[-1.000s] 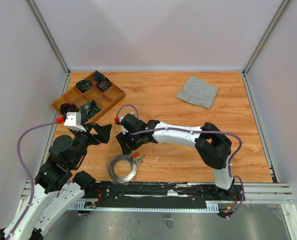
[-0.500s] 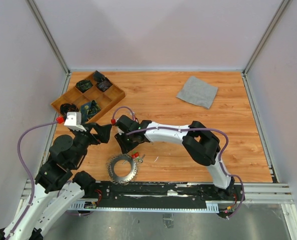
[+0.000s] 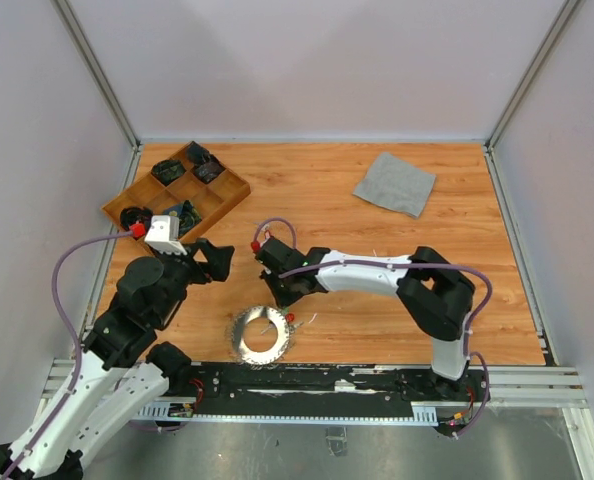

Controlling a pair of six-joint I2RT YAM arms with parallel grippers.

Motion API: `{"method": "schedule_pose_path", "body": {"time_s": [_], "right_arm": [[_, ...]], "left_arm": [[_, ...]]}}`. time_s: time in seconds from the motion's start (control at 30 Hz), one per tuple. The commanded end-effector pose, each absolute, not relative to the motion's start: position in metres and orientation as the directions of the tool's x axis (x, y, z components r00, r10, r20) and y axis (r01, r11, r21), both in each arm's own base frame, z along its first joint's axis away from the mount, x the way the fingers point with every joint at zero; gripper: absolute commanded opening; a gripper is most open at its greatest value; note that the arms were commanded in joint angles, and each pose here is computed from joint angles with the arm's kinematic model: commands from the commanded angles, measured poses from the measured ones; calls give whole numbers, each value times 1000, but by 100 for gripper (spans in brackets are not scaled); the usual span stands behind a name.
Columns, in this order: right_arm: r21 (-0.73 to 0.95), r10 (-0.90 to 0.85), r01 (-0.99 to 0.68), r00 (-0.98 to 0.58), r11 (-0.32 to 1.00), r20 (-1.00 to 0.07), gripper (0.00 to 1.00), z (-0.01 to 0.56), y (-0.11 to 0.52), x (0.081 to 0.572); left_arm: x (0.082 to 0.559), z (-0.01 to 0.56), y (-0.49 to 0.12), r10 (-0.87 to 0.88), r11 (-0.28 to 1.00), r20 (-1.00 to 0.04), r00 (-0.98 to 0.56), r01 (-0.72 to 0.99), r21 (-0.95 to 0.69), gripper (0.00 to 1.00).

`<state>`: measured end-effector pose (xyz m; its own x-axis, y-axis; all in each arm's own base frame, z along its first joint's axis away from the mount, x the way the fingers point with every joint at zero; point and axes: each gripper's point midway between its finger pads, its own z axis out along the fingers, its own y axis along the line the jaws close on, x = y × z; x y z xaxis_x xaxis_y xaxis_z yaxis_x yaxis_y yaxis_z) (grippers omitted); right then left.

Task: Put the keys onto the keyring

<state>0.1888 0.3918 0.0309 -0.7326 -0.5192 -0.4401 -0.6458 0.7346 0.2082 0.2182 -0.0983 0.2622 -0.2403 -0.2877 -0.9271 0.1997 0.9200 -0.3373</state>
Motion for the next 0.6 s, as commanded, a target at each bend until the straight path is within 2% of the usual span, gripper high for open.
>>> {"method": "schedule_pose_path", "body": {"time_s": [0.0, 0.23, 0.43, 0.5, 0.57], "right_arm": [[148, -420, -553, -757, 820, -501, 3, 52, 348, 214], [106, -374, -473, -798, 875, -473, 5, 47, 260, 224], [127, -341, -440, -821, 889, -458, 12, 52, 212, 236], [161, -312, -423, -832, 892, -459, 16, 54, 202, 242], [183, -305, -432, -826, 883, -474, 31, 60, 199, 248]], "left_arm": [[232, 255, -116, -312, 899, -917, -250, 234, -369, 92], [256, 223, -146, -296, 882, -902, -314, 271, -384, 93], [277, 194, -163, -281, 886, -884, -374, 254, -389, 97], [284, 182, -166, -274, 893, -877, -394, 235, -385, 98], [291, 172, -171, -271, 891, -868, -417, 233, -390, 99]]}}
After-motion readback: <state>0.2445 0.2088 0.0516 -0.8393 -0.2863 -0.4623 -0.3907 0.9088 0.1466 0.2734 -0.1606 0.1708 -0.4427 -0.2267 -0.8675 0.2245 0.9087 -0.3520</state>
